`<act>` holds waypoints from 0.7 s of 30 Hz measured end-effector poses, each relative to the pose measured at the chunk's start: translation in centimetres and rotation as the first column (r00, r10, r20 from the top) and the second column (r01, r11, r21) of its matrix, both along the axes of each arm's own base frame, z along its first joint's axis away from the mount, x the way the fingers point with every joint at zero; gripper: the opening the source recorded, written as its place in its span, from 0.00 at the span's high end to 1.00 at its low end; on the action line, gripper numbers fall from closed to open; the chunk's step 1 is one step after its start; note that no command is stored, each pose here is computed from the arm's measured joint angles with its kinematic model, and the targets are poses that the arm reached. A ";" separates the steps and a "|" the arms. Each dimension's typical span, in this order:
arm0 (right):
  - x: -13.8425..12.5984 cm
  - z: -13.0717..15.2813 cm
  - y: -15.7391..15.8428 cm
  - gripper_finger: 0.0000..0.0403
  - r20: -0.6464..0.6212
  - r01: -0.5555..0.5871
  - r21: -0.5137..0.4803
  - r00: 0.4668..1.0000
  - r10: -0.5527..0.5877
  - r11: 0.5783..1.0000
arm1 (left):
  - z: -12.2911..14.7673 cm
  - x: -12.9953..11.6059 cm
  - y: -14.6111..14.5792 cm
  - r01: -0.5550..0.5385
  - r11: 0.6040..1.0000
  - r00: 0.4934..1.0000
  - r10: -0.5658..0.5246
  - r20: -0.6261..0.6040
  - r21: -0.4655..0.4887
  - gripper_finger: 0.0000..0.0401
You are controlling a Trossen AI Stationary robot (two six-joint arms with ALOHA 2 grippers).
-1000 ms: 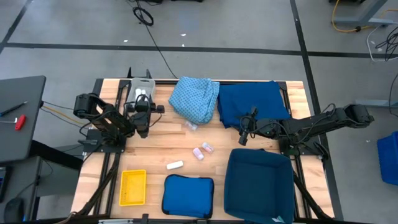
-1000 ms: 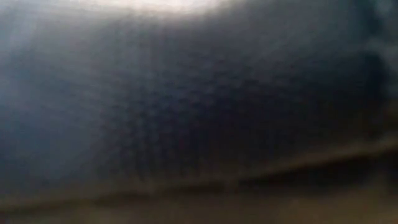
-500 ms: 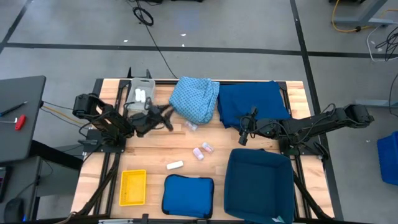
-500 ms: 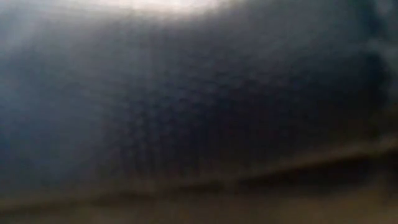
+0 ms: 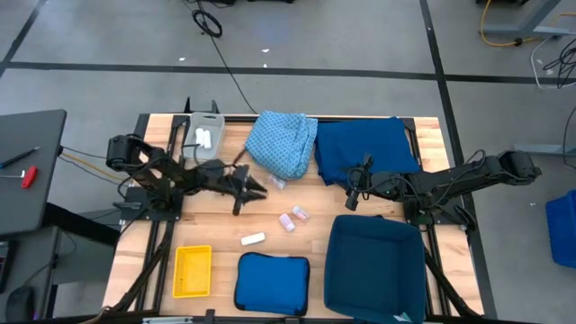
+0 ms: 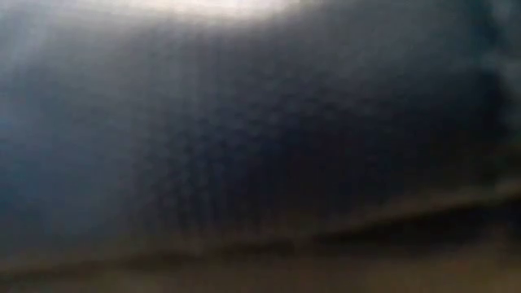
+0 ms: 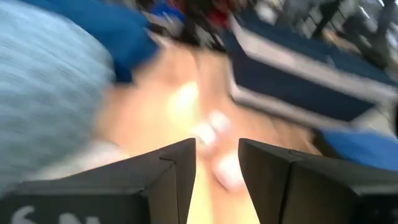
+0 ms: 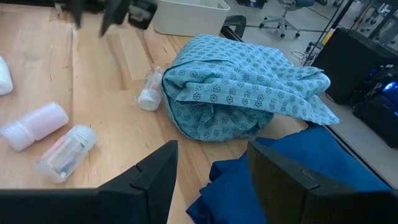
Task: Pick & place medical supplies in basket/bin
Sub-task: Put the white rolled gauze into the gray bin
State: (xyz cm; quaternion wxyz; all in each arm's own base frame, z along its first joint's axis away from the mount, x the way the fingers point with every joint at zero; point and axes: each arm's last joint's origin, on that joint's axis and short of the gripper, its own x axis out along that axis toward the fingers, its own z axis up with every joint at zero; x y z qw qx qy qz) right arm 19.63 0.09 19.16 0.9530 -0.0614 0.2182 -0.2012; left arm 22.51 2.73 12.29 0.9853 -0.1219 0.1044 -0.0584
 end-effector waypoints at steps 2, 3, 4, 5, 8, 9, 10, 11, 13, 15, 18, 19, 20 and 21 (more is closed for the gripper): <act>0.0 0.0 0.0 0.50 0.000 0.000 0.000 1.000 0.000 1.000 | -0.2 0.6 -0.5 0.094 0.996 0.994 -0.094 -0.048 0.005 0.69; 0.0 0.0 0.0 0.50 0.000 0.000 0.000 1.000 0.000 1.000 | -0.2 0.9 -0.9 0.140 0.990 0.988 -0.139 -0.065 0.015 0.69; 0.0 0.0 0.0 0.50 0.000 0.000 0.000 1.000 0.000 1.000 | -0.2 1.2 -1.3 0.180 0.983 0.981 -0.178 -0.083 0.023 0.69; 0.0 0.0 0.0 0.50 0.000 -0.001 0.000 1.000 0.001 1.000 | -0.2 1.4 -1.7 0.213 0.977 0.972 -0.209 -0.104 0.027 0.69; 0.0 0.0 0.0 0.50 0.000 -0.001 -0.001 1.000 0.001 1.000 | -0.2 2.1 -2.9 0.273 0.961 0.948 -0.261 -0.179 0.041 0.69; 0.0 0.0 0.0 0.50 0.000 -0.001 0.000 1.000 0.001 1.000 | 0.0 2.4 -3.3 0.279 0.959 0.942 -0.264 -0.206 0.045 0.69; 0.0 0.0 0.0 0.50 0.000 -0.001 0.000 1.000 0.001 1.000 | 0.1 2.6 -3.7 0.278 0.959 0.936 -0.260 -0.238 0.048 0.69; 0.0 0.0 0.0 0.50 0.000 -0.001 0.000 1.000 0.001 1.000 | 0.3 2.8 -4.0 0.271 0.961 0.930 -0.247 -0.273 0.052 0.69; 0.0 0.0 0.0 0.50 0.000 0.000 0.000 1.000 0.000 1.000 | 0.8 3.2 -4.7 0.254 0.965 0.915 -0.217 -0.341 0.070 0.69; 0.0 0.0 0.0 0.50 -0.001 0.000 0.000 1.000 0.000 1.000 | 1.4 3.5 -5.5 0.246 0.965 0.890 -0.188 -0.415 0.089 0.67; 0.0 0.0 0.0 0.50 -0.001 0.000 0.001 1.000 0.000 1.000 | 2.5 3.7 -6.7 0.235 0.963 0.839 -0.133 -0.527 0.131 0.61; 0.0 0.0 0.0 0.50 -0.001 0.001 0.003 1.000 -0.001 1.000 | 2.8 3.7 -7.1 0.229 0.963 0.821 -0.111 -0.561 0.145 0.58; 0.0 0.0 0.0 0.50 -0.002 0.002 0.004 1.000 -0.002 1.000 | 3.2 3.8 -7.5 0.222 0.963 0.802 -0.090 -0.591 0.155 0.56; 0.0 0.0 0.0 0.50 -0.002 0.002 0.005 1.000 -0.002 1.000 | 3.5 3.8 -7.9 0.222 0.962 0.779 -0.077 -0.622 0.159 0.53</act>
